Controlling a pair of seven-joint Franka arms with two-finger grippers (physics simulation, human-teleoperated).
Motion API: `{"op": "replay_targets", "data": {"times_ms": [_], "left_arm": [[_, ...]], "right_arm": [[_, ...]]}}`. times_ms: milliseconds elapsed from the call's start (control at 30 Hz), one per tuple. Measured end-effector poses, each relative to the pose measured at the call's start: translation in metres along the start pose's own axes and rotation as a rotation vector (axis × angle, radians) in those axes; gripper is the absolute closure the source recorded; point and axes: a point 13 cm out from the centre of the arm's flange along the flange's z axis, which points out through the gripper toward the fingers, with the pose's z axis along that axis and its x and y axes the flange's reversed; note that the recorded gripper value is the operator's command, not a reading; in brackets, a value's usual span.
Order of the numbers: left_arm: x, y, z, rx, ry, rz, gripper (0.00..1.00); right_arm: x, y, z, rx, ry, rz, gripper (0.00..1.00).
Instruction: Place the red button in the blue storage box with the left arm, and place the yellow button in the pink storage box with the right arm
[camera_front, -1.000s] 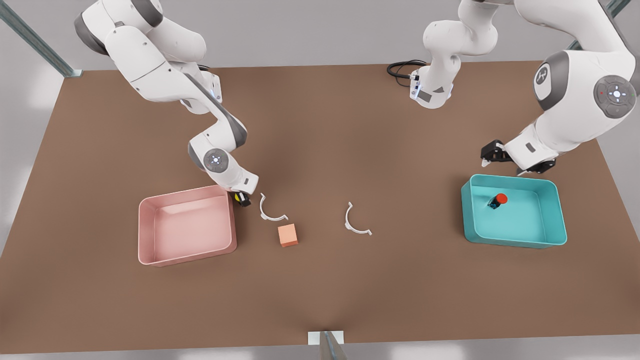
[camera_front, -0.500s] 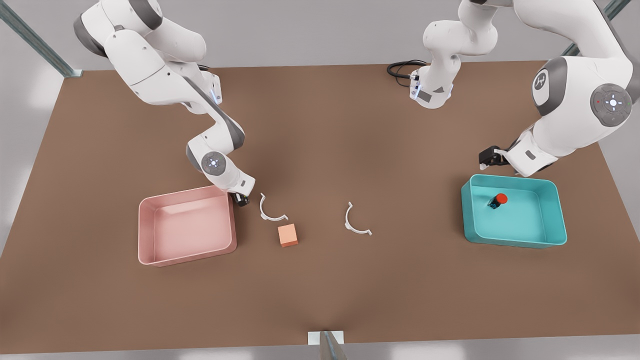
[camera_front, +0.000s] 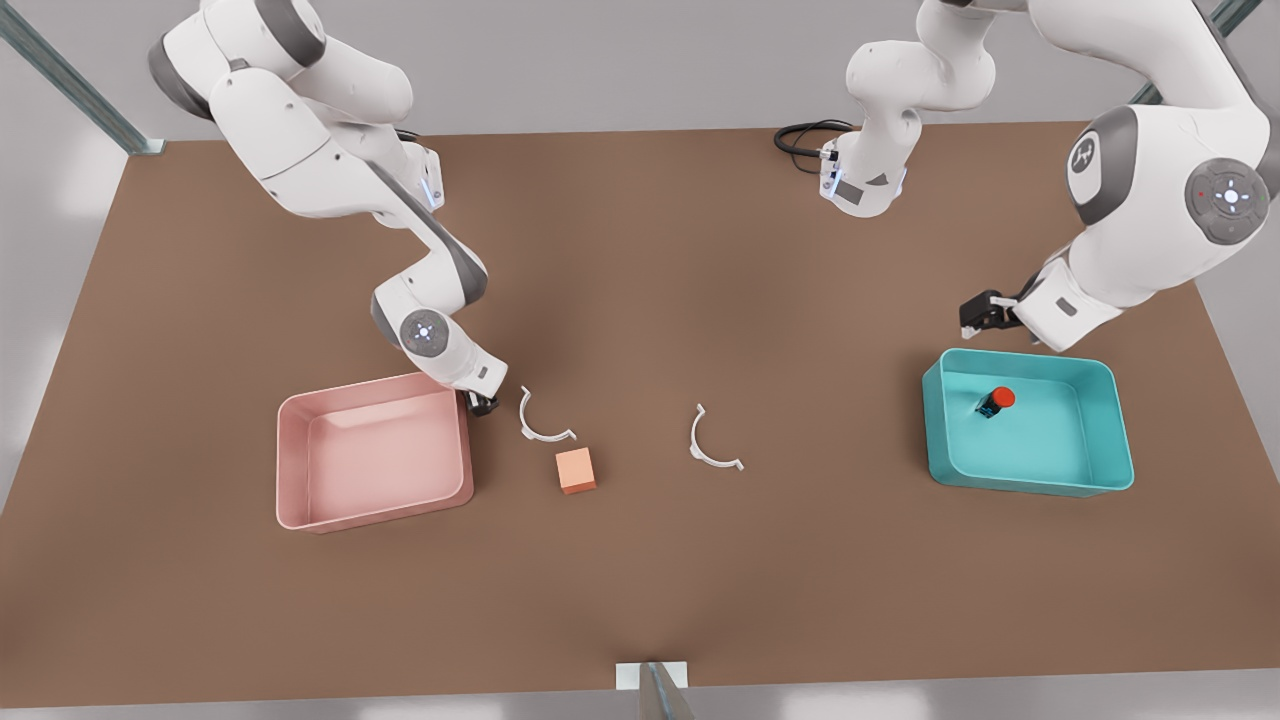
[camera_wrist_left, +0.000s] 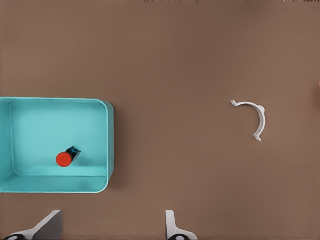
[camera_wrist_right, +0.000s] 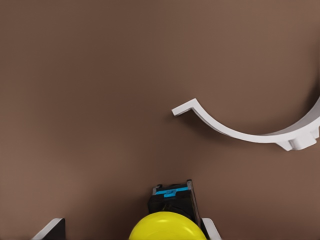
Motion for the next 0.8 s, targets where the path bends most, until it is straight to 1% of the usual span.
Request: {"op": "replay_targets", "data": {"times_ms": [67, 100, 133, 167, 233, 533, 667, 800], "left_arm": [[0.0, 0.001, 0.001, -0.001, 0.0, -0.005, 0.0], [0.0, 0.001, 0.0, -0.001, 0.0, -0.007, 0.0], [0.0, 0.001, 0.0, -0.001, 0.0, -0.009, 0.0], [0.0, 0.001, 0.0, -0.001, 0.0, -0.011, 0.0], [0.0, 0.0, 0.0, -0.002, 0.0, -0.012, 0.0], [0.006, 0.0, -0.005, 0.001, 0.008, -0.024, 0.0], [0.01, -0.001, -0.006, 0.001, 0.019, -0.026, 0.0], [0.013, -0.001, -0.01, 0.001, 0.018, -0.029, 0.0]], "right_arm": [[0.001, 0.0, 0.004, -0.004, 0.003, 0.004, 0.0], [0.002, 0.0, 0.004, -0.006, 0.004, 0.007, 0.1], [0.002, 0.0, 0.005, -0.007, 0.003, 0.01, 0.41], [0.002, 0.0, 0.006, -0.008, 0.002, 0.013, 0.61], [0.002, 0.0, 0.006, -0.009, 0.002, 0.02, 0.69], [0.003, -0.008, -0.009, 0.011, 0.008, 0.04, 0.73], [0.008, -0.018, -0.053, 0.066, 0.038, 0.061, 0.73], [0.004, -0.029, -0.128, 0.147, 0.042, 0.121, 0.72]]}}
